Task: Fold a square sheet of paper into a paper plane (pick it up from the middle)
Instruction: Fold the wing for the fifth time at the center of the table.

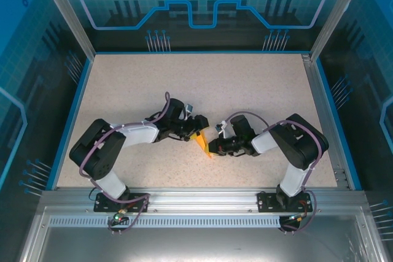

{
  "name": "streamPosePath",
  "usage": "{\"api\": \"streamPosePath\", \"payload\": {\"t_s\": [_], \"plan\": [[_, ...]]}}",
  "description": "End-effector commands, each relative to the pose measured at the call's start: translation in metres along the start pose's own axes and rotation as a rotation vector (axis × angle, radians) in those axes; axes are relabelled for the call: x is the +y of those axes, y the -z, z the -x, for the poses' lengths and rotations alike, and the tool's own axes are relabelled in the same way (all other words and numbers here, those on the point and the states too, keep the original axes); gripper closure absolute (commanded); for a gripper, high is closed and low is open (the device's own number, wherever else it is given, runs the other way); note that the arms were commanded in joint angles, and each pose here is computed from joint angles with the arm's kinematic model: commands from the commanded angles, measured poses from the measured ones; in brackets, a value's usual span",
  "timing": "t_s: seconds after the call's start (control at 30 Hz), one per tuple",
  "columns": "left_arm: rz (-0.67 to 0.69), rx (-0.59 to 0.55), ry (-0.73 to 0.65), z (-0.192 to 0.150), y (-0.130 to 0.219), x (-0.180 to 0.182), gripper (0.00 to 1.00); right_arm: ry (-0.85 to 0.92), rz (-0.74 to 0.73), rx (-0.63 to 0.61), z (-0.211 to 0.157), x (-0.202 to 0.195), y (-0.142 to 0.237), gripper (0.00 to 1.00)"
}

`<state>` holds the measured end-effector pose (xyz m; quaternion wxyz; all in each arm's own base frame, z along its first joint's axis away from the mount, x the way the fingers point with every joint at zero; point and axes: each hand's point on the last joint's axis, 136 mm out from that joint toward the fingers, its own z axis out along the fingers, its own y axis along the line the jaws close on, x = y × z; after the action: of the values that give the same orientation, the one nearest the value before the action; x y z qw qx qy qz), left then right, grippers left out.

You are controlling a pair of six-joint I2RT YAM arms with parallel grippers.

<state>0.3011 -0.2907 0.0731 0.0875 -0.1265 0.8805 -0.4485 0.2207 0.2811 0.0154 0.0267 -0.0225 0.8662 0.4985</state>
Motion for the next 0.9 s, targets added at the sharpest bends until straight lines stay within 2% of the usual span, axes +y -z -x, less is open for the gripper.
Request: {"api": "streamPosePath", "payload": {"t_s": [0.0, 0.3, 0.53, 0.87], "plan": [[-0.043, 0.028, -0.046, 0.000, -0.008, -0.014, 0.26, -0.074, -0.090, -0.005, -0.007, -0.029, 0.001, 0.98], [0.043, 0.041, -0.003, 0.006, -0.032, 0.018, 0.27, -0.082, -0.118, -0.002, -0.008, -0.032, 0.002, 0.96], [0.137, 0.059, 0.037, -0.003, -0.035, 0.048, 0.27, -0.066, -0.156, 0.012, -0.010, -0.029, 0.007, 0.93], [0.143, 0.067, 0.039, -0.002, -0.038, 0.049, 0.27, -0.037, -0.269, 0.054, -0.021, -0.031, 0.011, 0.90]]}}
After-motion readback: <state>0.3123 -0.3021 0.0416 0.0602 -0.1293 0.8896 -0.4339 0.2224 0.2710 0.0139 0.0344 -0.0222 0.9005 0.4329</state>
